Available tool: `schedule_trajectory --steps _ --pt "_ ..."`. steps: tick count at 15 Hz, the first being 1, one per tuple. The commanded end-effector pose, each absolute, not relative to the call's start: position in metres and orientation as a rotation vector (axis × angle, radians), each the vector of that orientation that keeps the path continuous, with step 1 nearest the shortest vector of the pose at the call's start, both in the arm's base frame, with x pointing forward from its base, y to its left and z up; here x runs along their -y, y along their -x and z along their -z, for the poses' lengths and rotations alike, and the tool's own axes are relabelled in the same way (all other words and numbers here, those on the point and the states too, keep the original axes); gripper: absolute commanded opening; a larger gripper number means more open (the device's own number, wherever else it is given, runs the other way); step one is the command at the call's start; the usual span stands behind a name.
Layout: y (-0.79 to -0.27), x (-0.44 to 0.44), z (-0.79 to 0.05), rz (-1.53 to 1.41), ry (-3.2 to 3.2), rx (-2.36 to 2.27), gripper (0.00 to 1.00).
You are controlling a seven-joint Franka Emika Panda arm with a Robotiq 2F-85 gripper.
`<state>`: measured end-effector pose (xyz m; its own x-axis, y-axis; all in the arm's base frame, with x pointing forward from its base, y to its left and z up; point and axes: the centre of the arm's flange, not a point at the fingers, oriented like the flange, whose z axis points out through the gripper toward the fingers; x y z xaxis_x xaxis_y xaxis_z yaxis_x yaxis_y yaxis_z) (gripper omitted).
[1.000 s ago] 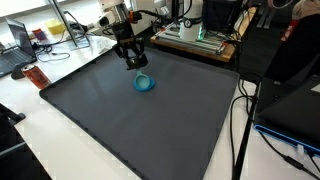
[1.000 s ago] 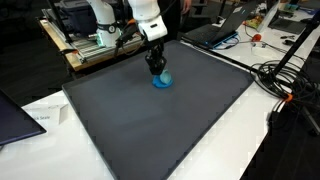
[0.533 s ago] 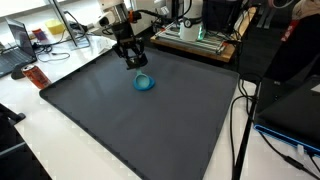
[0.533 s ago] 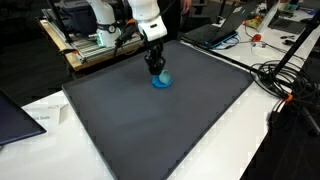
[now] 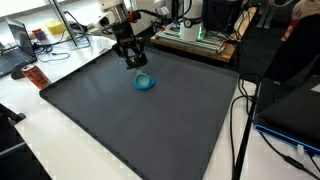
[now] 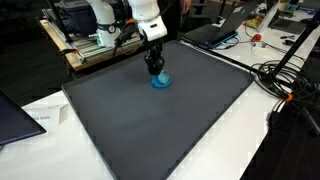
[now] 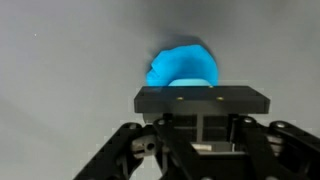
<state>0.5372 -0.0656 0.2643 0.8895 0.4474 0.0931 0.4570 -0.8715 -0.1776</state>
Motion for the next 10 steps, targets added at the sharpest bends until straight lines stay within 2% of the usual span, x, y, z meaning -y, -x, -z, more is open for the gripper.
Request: schedule_trajectory --steps 1,10 --pt "-0.509 0.092 -0.219 -0.147 2.890 0.718 0.23" --pt "-0.520 0.074 -0.267 -0.191 2.954 0.805 0.23"
